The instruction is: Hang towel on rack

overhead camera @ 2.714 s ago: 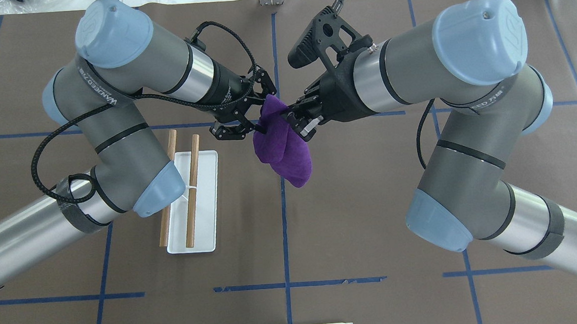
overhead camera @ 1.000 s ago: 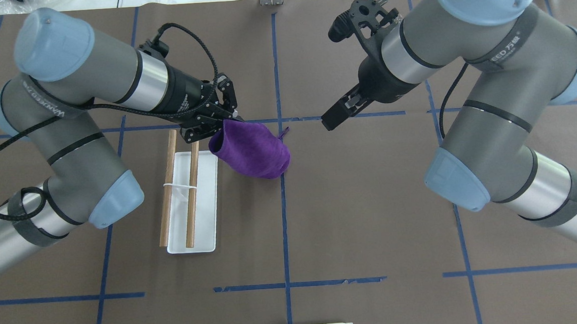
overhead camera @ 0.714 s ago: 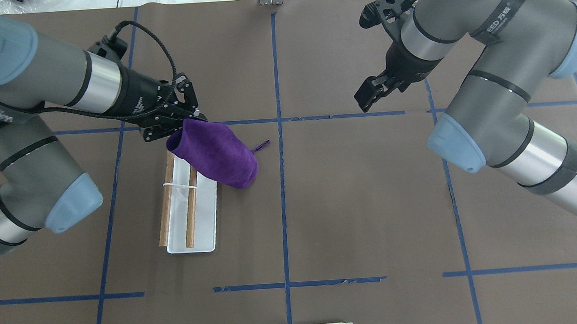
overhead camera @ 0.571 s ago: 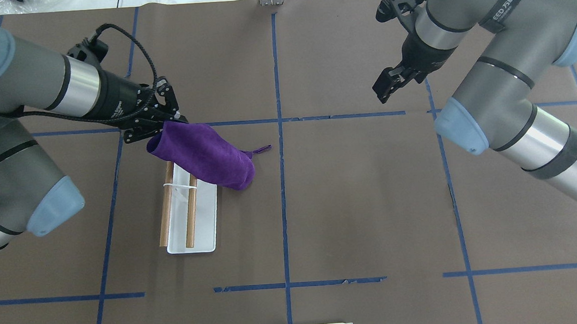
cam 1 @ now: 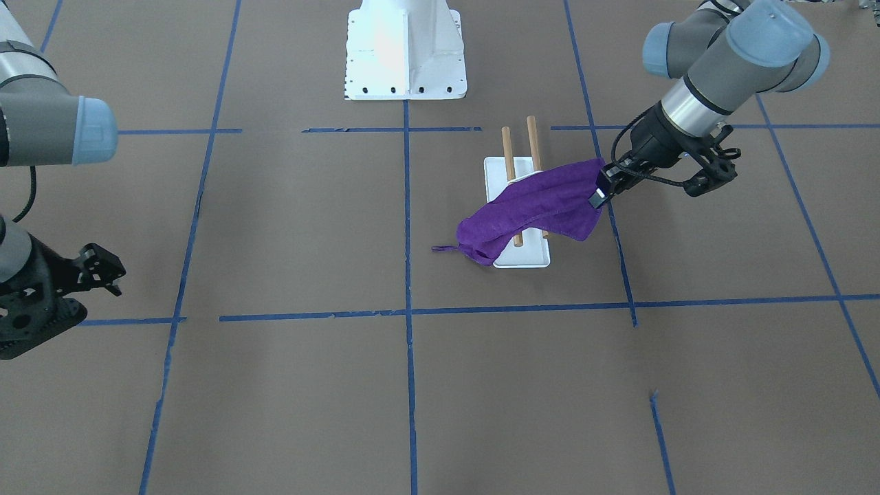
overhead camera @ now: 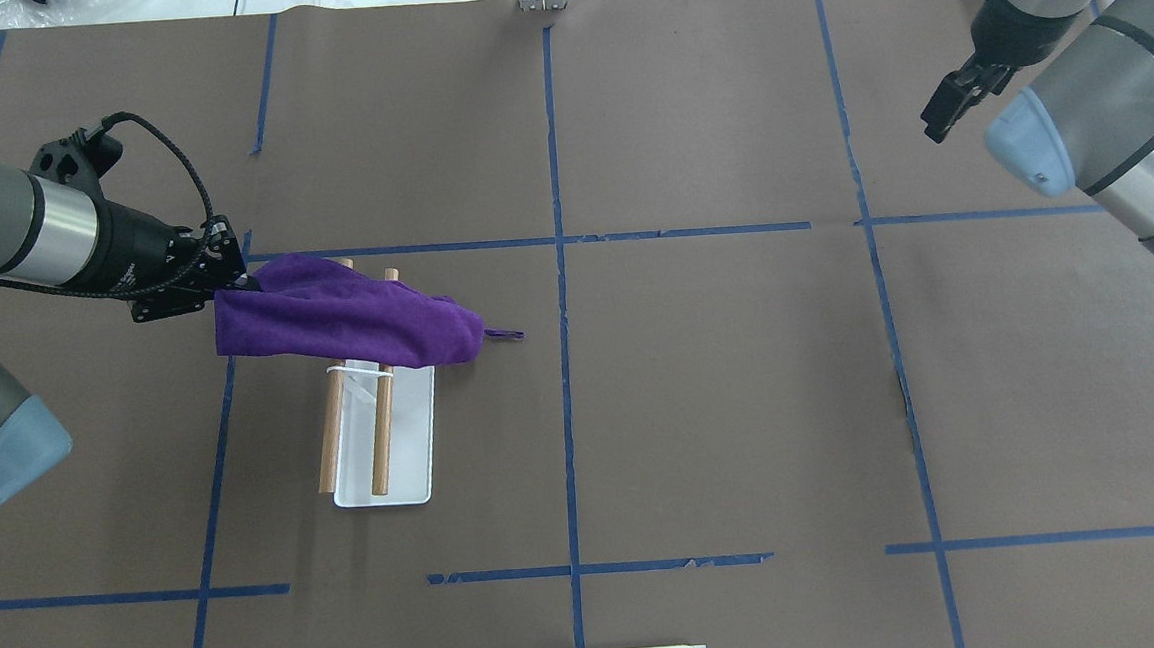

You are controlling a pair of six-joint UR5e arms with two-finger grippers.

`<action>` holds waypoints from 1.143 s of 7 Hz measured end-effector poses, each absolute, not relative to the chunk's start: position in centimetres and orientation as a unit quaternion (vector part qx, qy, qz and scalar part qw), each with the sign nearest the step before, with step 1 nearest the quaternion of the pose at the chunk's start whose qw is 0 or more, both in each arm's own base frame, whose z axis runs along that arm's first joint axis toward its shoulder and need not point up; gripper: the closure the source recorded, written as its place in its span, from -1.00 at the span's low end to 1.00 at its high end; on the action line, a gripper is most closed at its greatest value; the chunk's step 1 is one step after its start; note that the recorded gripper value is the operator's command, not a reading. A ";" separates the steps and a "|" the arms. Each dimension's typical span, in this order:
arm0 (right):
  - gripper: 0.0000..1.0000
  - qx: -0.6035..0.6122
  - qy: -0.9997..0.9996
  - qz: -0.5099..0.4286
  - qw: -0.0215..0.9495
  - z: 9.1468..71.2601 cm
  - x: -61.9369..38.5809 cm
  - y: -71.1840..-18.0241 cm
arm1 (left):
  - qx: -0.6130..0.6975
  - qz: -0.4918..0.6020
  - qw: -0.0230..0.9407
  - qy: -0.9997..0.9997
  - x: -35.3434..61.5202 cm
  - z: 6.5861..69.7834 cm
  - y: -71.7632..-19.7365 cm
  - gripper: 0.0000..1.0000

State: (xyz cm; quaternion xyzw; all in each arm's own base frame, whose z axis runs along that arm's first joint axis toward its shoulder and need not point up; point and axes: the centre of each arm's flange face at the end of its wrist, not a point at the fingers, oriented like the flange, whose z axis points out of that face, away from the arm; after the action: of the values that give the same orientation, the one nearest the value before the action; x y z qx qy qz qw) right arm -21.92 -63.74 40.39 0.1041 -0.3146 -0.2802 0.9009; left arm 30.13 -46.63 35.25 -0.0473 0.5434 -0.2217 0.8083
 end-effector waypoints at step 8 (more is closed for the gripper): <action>-1.00 0.042 -0.346 -0.158 0.924 57.0 -1.4 -57.8 | 0.095 -0.068 0.868 0.482 22.8 43.2 -47.7 -1.00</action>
State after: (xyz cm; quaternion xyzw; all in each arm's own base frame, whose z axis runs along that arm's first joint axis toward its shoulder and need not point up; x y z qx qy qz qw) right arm -1.42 -57.78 57.04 0.0416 -0.3458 -0.1584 0.9239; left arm 22.80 -47.70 43.20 0.0950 0.4818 -0.0682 0.8684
